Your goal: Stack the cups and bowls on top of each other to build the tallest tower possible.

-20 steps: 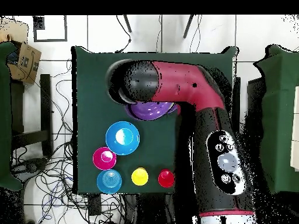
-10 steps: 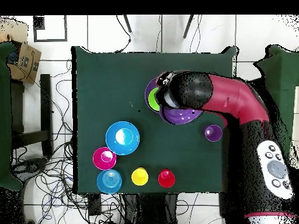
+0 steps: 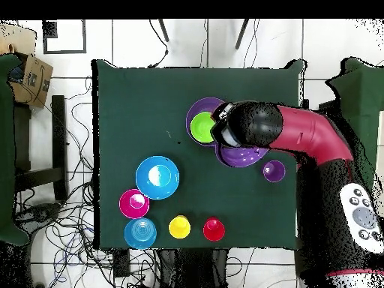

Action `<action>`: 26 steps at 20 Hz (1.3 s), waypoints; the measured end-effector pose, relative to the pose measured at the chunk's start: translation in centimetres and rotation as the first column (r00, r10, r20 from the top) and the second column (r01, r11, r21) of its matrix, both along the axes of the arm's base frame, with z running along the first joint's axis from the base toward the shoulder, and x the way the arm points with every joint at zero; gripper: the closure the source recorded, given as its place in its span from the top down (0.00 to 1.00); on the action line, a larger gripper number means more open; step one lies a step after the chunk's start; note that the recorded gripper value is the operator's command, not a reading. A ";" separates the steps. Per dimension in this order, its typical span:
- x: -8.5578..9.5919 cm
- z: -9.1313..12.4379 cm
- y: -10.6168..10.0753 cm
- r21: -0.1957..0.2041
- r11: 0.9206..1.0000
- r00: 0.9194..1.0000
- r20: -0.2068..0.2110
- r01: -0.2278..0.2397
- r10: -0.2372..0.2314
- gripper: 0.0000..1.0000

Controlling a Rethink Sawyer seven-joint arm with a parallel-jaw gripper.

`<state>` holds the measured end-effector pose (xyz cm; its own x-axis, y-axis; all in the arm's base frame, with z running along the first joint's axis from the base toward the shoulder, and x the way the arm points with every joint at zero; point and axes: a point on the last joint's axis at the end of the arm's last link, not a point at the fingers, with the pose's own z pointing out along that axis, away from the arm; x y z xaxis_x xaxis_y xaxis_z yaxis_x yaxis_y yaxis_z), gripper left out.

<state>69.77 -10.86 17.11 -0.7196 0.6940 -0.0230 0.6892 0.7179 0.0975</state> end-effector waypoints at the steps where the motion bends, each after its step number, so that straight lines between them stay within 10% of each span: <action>1: 0.0 -0.2 0.2 -0.001 1.000 1.000 -0.001 -0.007 0.007 0.00; 11: 0.2 -1.2 5.5 -0.002 0.995 0.995 -0.003 -0.099 0.099 0.00; 26: 1.5 -0.1 17.8 -0.007 0.965 0.965 0.029 -0.261 0.261 0.00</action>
<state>71.30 6.91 17.02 -0.8749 0.4818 -0.0490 0.4745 0.8731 0.1122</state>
